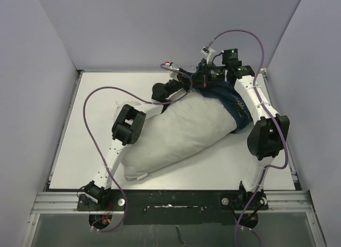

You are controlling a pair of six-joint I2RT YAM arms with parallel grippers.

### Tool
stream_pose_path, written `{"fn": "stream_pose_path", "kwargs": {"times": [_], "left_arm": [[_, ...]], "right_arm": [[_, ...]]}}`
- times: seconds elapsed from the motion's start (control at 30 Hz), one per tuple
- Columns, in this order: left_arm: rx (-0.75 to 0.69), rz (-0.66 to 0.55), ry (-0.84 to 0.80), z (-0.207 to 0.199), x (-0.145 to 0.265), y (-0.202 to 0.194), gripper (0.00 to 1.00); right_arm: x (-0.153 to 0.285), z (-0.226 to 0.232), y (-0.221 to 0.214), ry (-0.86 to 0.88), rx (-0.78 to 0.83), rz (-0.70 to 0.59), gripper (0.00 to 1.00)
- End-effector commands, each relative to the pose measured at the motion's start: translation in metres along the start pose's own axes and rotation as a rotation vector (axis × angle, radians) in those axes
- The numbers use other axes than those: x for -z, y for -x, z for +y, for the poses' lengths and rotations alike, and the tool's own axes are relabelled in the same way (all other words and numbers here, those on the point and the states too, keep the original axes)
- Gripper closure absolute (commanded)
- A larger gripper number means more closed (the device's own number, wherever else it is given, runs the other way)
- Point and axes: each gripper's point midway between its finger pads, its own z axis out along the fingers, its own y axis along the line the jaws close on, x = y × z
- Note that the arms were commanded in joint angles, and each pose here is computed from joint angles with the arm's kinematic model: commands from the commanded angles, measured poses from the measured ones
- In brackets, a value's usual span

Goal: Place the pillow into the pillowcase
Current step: Stuff the pillow into the pillowcase.

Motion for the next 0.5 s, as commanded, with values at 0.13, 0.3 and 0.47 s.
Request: {"fn": "stream_pose_path", "kwargs": {"times": [0.13,0.3,0.47], "left_arm": [[-0.027,-0.111,0.297,0.03,0.019,0.027,0.71],[0.049,0.006,0.385,0.026,0.072,0.022,0.56],[0.062,0.138,0.394,0.009,0.113,0.042,0.36]], "right_arm": [[0.009,-0.1,-0.046,-0.196,-0.117,0.087,0.9],[0.003,-0.118,-0.033,-0.218,-0.033,0.082,0.79],[-0.004,-0.111,-0.015,-0.19,0.059,0.074,0.7]]}}
